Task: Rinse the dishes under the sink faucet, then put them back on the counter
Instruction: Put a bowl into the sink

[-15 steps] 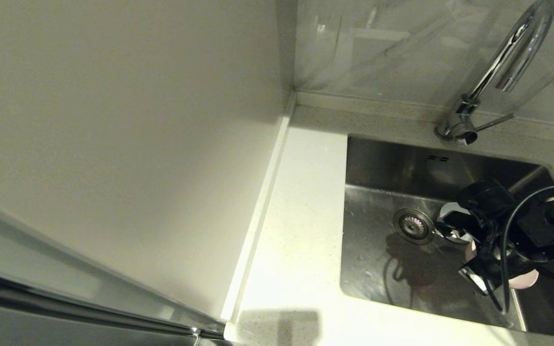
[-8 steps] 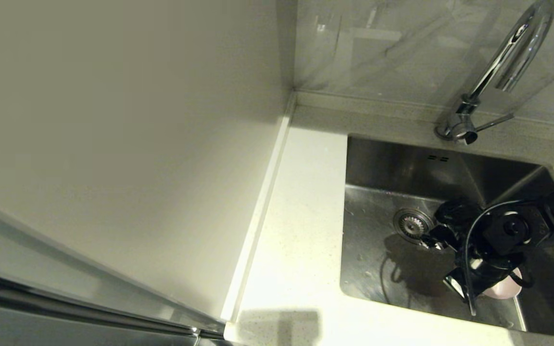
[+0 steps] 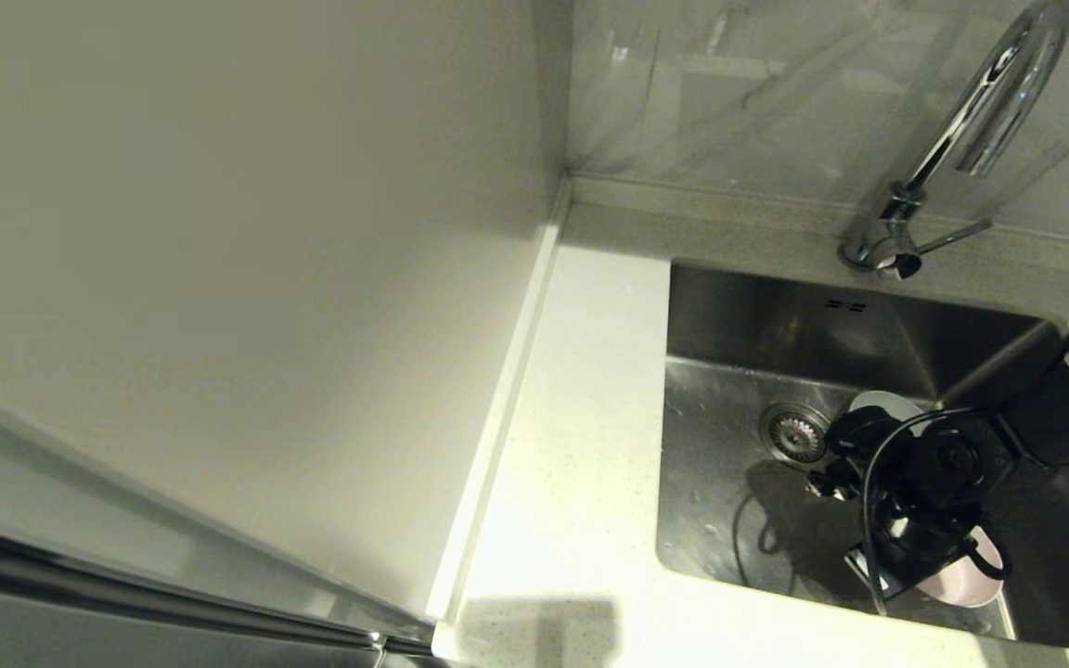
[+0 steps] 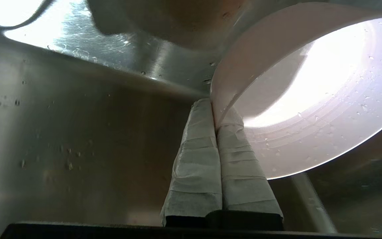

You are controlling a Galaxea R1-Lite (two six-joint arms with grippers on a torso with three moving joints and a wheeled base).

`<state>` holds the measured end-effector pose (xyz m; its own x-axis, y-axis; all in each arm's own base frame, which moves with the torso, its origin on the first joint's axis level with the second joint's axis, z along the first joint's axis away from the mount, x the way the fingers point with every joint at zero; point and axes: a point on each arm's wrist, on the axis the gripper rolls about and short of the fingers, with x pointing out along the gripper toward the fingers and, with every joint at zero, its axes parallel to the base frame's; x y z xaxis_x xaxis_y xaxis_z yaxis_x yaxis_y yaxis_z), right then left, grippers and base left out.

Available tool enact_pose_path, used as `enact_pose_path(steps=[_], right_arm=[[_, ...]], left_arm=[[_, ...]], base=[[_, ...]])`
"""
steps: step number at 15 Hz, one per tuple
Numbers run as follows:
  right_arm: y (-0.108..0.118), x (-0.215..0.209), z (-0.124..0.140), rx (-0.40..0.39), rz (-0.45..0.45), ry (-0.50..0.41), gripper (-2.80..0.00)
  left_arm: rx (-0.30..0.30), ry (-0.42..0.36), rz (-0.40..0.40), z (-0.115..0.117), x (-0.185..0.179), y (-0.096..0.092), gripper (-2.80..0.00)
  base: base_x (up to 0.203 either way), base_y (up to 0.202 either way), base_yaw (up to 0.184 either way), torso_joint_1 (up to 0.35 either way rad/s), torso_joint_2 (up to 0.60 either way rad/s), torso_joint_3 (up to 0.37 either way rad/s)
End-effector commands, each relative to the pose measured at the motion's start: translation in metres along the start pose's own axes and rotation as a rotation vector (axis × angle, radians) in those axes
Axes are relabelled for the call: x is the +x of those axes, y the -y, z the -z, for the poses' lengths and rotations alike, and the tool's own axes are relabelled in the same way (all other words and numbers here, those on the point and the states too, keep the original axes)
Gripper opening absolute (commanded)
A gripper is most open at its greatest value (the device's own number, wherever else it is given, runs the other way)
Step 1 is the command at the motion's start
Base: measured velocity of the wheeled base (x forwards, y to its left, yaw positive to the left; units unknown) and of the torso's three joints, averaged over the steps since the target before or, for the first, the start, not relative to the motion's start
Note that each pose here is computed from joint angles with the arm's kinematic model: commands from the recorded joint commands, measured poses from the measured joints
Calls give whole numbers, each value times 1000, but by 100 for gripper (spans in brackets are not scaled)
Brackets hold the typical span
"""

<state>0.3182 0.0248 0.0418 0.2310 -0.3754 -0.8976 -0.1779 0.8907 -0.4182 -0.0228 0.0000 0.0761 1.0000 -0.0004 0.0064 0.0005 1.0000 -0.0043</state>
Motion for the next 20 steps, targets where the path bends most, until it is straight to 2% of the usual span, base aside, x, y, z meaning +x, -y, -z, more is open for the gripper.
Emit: enact_pose_path(steps=[1, 10, 20], right_arm=[[-6, 15, 0, -9, -6, -47, -280], [0, 32, 0, 14, -7, -87, -280], [0, 34, -2, 18, -4, -74, -280]], left_arm=[[0, -3, 1, 1, 0, 0, -280], [0, -3, 0, 1, 0, 0, -280], [0, -1, 1, 0, 0, 0, -280]], base=[[0, 0, 0, 0, 0, 0], [0, 0, 0, 0, 0, 0], [0, 0, 0, 0, 0, 0]])
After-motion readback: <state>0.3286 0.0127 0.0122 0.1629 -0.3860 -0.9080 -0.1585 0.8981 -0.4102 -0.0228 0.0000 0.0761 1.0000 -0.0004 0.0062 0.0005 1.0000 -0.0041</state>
